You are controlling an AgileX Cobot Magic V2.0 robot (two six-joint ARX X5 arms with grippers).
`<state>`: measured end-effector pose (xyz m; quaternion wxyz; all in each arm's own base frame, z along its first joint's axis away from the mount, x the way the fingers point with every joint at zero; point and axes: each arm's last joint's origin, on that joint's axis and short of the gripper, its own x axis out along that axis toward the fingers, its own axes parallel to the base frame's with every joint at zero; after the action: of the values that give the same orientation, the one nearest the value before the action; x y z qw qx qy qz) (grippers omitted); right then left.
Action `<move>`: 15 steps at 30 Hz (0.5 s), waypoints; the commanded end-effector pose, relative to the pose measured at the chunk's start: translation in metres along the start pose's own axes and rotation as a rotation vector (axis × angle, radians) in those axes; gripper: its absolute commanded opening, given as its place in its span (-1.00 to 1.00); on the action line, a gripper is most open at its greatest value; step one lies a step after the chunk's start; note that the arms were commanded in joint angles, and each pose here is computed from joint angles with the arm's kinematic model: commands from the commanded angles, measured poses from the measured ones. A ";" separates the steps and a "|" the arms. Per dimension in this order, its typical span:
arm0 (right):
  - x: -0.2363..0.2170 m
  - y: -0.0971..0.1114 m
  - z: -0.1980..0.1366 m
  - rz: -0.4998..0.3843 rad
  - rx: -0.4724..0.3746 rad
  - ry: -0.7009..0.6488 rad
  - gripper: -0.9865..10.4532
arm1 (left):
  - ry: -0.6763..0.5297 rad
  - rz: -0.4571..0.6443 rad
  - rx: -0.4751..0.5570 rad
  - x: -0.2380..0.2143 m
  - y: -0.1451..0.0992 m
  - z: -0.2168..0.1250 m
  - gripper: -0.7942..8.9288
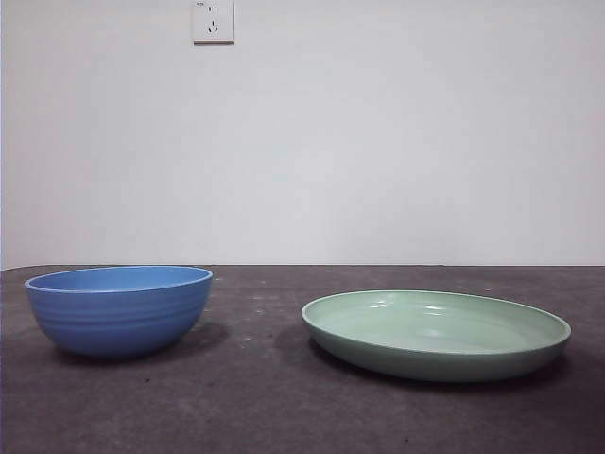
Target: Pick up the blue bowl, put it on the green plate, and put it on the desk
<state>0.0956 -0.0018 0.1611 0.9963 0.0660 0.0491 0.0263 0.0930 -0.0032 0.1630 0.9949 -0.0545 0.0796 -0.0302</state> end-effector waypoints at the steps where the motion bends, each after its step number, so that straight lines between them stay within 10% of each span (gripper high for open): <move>1: -0.003 0.002 0.010 0.028 0.162 -0.021 -0.81 | -0.075 -0.013 -0.102 -0.007 -0.003 0.023 -0.80; 15: -0.009 0.015 0.076 0.121 0.270 0.089 -0.81 | -0.063 -0.114 -0.267 -0.012 -0.014 0.098 -0.80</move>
<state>0.0933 0.0021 0.2312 0.9726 0.1953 0.0998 0.0764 0.0967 -0.0058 0.2543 0.9783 -0.1873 0.0576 -0.0674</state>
